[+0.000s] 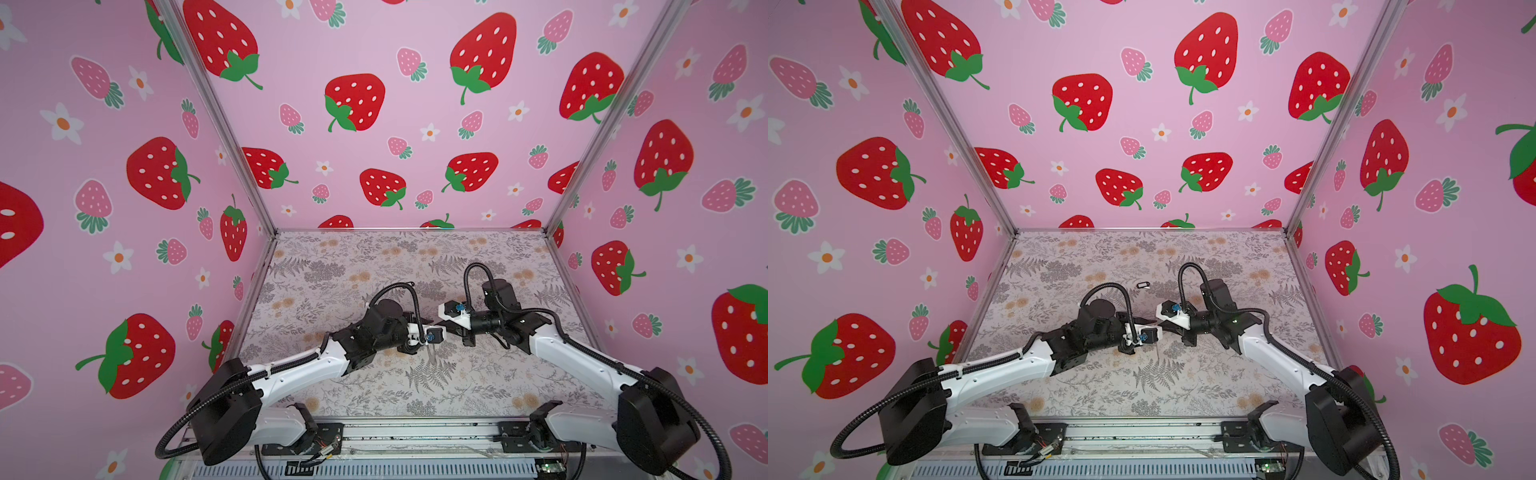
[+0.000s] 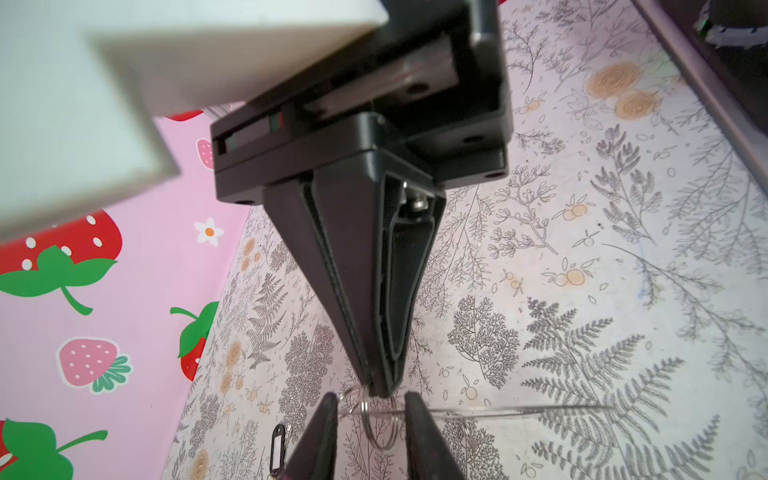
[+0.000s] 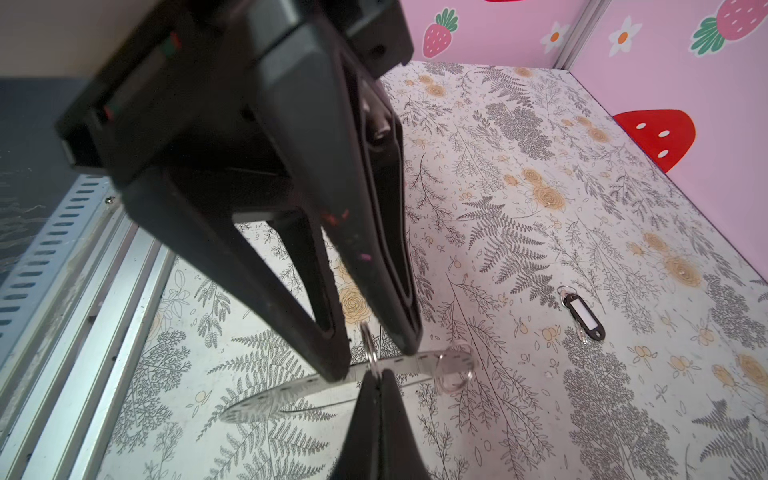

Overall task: Put the keys on the keyring
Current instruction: 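Tilt the plate upright with both grippers, left gripper pinching the split ring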

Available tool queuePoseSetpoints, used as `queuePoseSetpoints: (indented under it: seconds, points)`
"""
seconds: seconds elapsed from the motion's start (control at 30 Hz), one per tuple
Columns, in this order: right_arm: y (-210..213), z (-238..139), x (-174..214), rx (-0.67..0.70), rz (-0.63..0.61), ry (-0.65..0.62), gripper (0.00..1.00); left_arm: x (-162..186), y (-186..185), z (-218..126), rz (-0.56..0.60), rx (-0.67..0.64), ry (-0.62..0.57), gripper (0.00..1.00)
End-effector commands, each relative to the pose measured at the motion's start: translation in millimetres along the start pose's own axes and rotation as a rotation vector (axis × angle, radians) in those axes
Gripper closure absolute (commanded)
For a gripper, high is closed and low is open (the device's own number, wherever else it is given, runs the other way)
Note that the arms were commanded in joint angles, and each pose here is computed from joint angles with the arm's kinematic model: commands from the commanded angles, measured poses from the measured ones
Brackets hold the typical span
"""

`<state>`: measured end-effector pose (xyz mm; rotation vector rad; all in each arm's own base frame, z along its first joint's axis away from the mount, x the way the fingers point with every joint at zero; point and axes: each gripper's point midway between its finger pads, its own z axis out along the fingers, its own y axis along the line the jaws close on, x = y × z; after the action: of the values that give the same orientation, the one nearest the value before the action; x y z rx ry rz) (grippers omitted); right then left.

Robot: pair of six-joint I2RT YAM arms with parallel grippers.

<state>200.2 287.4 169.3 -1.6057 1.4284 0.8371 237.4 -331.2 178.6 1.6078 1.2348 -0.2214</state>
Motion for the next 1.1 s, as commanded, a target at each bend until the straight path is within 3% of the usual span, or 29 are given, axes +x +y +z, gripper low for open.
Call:
queuePoseSetpoints:
  seconds: [0.0, 0.3, 0.8, 0.83, 1.07]
  points:
    - [1.5, -0.6, -11.7, -0.023, -0.017, -0.019, 1.00, -9.9, 18.5, -4.3, 0.044, -0.055, 0.015, 0.70]
    - [1.5, 2.1, -13.9, -0.034, -0.013, -0.012, 1.00, -11.3, 23.3, -0.2, 0.042, -0.074, 0.047, 0.74]
    - [0.9, 1.2, -22.2, -0.021, -0.047, -0.030, 1.00, -3.3, 20.6, 4.5, 0.002, -0.043, 0.107, 0.95]
    - [0.1, 1.1, -21.7, -0.014, -0.051, -0.028, 0.99, -3.5, 21.4, 4.0, -0.010, -0.043, 0.104, 1.00]
    - [-5.3, -9.5, -22.0, 0.079, -0.117, -0.014, 0.84, -12.9, 27.6, -10.8, -0.176, -0.010, -0.039, 1.00]
